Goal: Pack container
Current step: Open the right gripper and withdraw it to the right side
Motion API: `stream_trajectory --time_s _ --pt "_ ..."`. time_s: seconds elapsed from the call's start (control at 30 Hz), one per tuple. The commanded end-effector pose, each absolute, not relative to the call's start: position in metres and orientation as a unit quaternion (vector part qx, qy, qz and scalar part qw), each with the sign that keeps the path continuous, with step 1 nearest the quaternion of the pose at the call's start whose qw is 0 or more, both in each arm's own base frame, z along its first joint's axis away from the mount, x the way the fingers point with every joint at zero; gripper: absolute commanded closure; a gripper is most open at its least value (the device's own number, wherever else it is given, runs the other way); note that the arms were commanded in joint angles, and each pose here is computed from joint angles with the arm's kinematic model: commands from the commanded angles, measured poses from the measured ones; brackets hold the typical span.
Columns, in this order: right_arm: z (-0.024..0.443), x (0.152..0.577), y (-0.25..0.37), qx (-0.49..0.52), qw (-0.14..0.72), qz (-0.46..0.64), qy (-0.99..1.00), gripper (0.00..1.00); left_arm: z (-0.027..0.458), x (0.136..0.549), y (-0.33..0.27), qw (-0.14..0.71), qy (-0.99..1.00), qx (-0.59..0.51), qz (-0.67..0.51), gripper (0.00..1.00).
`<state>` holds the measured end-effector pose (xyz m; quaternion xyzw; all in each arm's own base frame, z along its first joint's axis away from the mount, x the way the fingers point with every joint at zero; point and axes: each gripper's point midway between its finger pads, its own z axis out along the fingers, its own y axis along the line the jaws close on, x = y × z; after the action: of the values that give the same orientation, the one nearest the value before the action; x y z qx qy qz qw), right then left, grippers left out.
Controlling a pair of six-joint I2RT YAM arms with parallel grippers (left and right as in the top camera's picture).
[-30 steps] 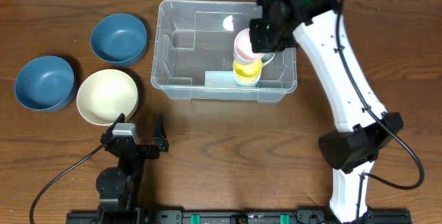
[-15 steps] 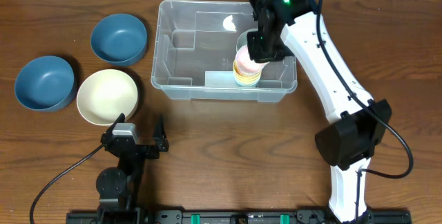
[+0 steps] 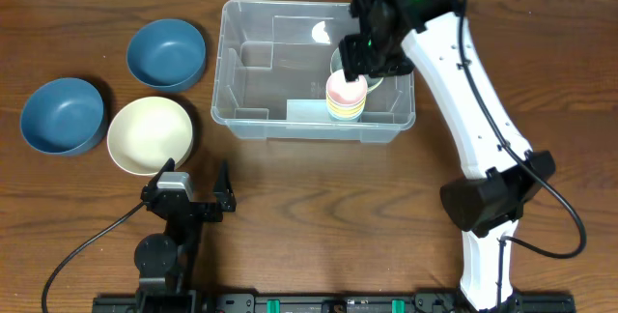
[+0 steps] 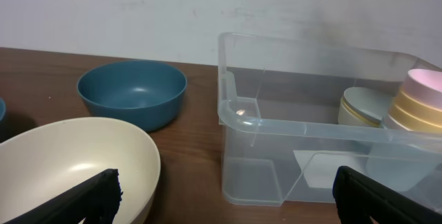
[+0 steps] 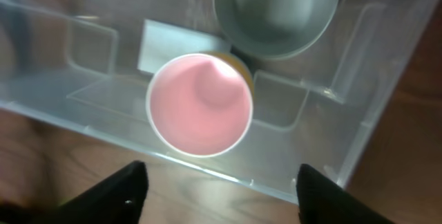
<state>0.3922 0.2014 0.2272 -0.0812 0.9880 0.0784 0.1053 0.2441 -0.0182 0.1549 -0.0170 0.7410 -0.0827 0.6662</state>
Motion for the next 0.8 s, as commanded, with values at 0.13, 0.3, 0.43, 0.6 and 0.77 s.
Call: stream_trajectory --time_s 0.13,0.3,0.43,0.6,0.77 --pt "0.272 0.425 0.129 -0.010 0.182 0.048 0.982 0.01 0.139 0.243 -0.018 0.649 0.756 -0.014 -0.078 0.02" --pt "0.272 0.439 0.063 0.090 0.184 0.039 0.978 0.01 0.139 0.243 -0.018 0.649 0.756 -0.013 -0.079 0.02" --pt "0.271 0.443 0.011 0.148 0.183 0.028 0.971 0.01 0.139 0.243 -0.018 0.649 0.756 -0.014 -0.078 0.02" --pt "0.268 0.432 -0.053 0.190 0.171 -0.011 0.967 0.01 0.139 0.243 -0.018 0.649 0.756 -0.014 -0.078 0.02" --pt "0.268 0.425 -0.094 0.230 0.170 -0.023 0.958 0.01 0.139 0.243 -0.018 0.649 0.756 -0.014 -0.079 0.02"
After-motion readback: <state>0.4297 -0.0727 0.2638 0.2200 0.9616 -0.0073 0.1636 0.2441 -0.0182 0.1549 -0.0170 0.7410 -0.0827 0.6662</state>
